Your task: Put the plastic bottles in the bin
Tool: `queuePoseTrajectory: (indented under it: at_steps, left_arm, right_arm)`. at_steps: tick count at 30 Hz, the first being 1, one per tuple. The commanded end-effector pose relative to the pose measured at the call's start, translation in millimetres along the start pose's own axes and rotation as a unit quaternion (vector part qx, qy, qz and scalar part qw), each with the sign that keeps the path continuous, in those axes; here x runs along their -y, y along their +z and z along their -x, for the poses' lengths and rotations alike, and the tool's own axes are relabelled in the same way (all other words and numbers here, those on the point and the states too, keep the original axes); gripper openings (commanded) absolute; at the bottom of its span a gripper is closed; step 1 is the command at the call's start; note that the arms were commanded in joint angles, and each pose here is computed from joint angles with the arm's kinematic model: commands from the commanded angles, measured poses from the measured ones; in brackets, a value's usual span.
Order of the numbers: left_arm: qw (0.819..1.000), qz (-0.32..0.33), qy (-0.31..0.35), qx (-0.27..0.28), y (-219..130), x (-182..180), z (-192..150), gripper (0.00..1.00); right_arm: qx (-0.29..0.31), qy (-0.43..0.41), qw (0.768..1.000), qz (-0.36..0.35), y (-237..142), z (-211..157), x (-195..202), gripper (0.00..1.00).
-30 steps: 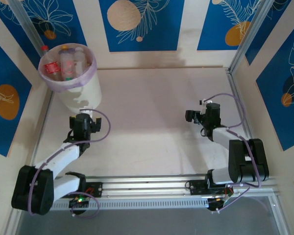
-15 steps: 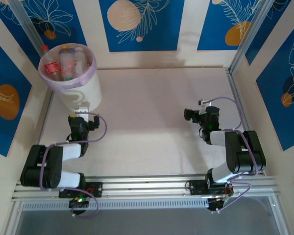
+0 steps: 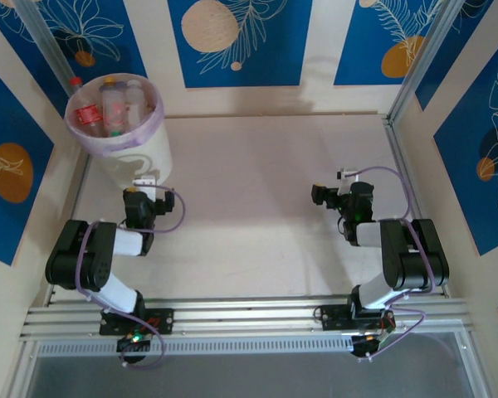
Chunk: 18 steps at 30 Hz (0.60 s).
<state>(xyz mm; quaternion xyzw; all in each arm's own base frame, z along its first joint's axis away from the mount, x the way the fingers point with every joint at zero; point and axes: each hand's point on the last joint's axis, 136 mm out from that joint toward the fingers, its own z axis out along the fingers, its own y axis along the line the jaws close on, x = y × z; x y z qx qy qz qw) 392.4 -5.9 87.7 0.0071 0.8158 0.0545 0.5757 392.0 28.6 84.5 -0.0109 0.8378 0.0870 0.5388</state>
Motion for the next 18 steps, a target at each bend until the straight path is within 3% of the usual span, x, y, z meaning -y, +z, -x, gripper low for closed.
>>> queuePoseTrajectory:
  at_steps: [1,18]
  left_arm:
    - [1.0,-0.007,0.005,0.012,0.1,3.7,6.6,1.0]
    - [1.0,-0.007,0.004,0.011,-0.1,3.8,6.2,1.0]
  right_arm:
    - [0.016,-0.005,1.0,0.006,0.3,9.2,-1.2,0.99]
    - [0.016,-0.005,1.0,0.015,0.4,9.7,-3.5,0.99]
